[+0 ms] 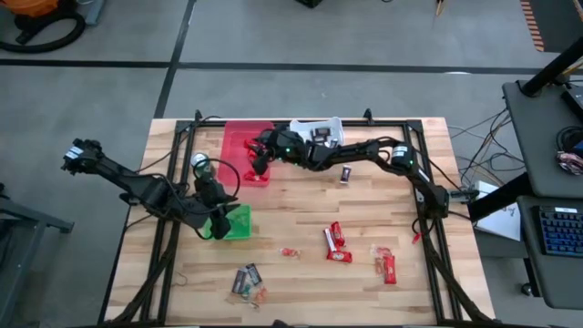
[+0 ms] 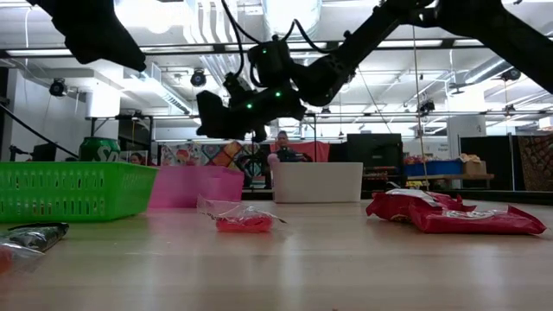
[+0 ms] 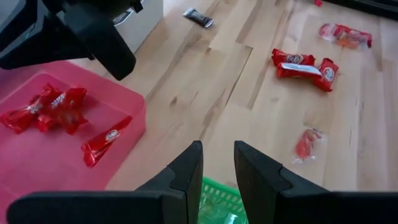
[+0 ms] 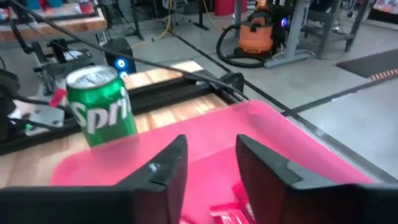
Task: Organize candy in baskets
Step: Put the brown chocolate into the white bin
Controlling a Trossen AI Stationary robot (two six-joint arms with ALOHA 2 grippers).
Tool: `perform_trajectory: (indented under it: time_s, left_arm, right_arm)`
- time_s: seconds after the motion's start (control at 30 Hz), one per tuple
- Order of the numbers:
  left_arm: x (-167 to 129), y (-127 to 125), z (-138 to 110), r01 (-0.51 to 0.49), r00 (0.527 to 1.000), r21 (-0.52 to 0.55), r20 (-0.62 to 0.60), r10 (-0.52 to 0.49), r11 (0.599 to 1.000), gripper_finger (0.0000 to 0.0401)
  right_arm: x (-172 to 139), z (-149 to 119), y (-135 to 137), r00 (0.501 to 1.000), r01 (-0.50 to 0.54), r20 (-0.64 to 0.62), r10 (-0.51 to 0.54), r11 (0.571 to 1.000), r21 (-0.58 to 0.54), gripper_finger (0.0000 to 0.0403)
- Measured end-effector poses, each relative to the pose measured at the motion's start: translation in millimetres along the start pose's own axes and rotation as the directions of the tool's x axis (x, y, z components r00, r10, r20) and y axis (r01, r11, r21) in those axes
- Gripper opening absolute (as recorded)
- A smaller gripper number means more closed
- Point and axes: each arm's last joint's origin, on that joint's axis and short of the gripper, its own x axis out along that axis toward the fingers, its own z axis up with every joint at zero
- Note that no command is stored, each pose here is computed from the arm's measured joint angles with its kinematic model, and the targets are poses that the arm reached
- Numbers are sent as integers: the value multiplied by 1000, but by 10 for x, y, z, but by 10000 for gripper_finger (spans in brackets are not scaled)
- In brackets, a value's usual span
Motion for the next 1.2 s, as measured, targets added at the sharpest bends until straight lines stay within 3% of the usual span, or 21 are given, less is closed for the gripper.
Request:
perform_trajectory:
  time_s: [0.17,0.3,0.47,0.6,0.8,0.9,1.0,1.2]
  left_arm:
    - [-1,-4,-3,2,1000,-3,-1,-2,1000,76]
    - [18,-23,-17,22,999,-42,-30,-23,999,76]
    - [59,-85,-55,69,992,-111,-96,-79,992,76]
    - [121,-206,-122,104,981,-136,-151,-124,985,76]
    - [214,-473,-265,197,947,-137,-231,-225,971,76]
    - [255,-591,-352,220,917,-180,-296,-266,959,76]
    - [284,-715,-425,208,861,-296,-396,-318,932,76]
    - [409,-1046,-554,46,730,-484,-581,-360,874,76]
  right_arm:
    - [-19,-9,-10,999,3,-53,-3,1000,-10,181]
    - [-122,132,33,990,-87,-112,84,996,-23,203]
    - [-390,381,197,942,-265,-225,247,963,-52,205]
    - [-761,529,394,912,-336,-289,291,934,-119,194]
    - [-1387,552,607,861,-428,-358,360,895,-129,175]
    - [-1636,485,648,838,-440,-394,377,894,-82,168]
    - [-1829,423,676,823,-447,-410,393,894,-41,161]
    - [-2062,328,698,828,-426,-417,376,904,-31,151]
